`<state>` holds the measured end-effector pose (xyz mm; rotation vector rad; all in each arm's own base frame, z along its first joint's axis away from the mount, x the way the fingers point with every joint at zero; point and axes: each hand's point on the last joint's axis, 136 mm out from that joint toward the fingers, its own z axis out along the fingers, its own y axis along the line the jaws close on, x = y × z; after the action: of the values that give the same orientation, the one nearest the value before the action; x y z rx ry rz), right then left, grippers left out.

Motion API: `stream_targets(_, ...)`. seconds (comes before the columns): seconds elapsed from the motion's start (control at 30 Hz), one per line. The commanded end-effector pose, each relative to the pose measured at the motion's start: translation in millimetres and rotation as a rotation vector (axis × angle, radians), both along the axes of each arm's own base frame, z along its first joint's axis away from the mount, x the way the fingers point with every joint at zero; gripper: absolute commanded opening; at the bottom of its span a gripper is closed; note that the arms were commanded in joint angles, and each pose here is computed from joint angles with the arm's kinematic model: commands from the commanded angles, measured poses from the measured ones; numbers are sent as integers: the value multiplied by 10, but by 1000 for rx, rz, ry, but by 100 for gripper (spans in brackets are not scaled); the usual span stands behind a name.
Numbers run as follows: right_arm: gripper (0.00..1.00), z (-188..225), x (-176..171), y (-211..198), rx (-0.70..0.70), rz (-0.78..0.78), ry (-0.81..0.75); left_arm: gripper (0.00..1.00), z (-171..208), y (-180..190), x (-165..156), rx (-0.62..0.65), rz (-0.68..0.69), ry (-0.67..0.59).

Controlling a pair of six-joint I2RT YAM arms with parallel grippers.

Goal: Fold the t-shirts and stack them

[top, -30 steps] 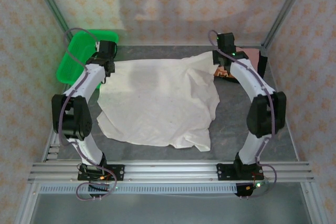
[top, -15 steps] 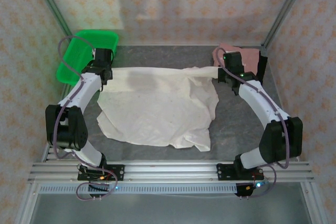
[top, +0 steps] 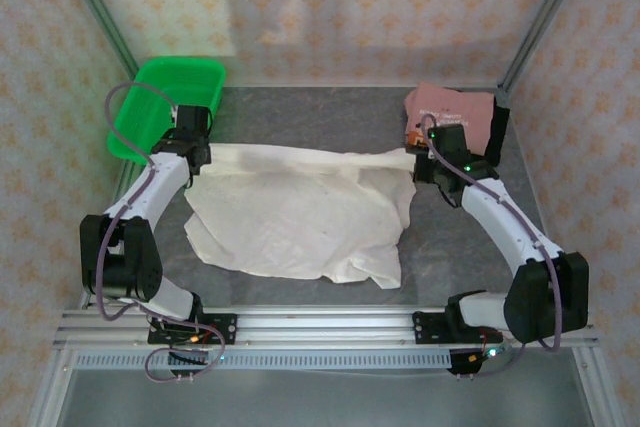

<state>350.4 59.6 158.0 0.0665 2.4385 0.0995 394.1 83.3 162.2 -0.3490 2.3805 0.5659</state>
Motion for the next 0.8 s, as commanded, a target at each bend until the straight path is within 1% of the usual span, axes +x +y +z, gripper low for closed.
stream_targets(0.0, 0, -56, -182, 178, 109, 33, 49, 0, -69, 232, -34, 32, 96, 4)
stream_targets(0.33, 0, -270, -601, 502, 220, 160, 164, 0, -90, 311, 82, 42, 104, 11)
stream_targets(0.53, 0, -470, -821, 550, 223, 169, 232, 0, -165, 393, 34, 34, 130, 19)
stream_targets(0.63, 0, -513, -832, 568, 215, 163, 243, 0, -234, 404, 4, 39, 132, 37)
stream_targets(0.77, 0, -679, -911, 589, 205, 160, 331, 0, -297, 410, -45, 37, 137, 50)
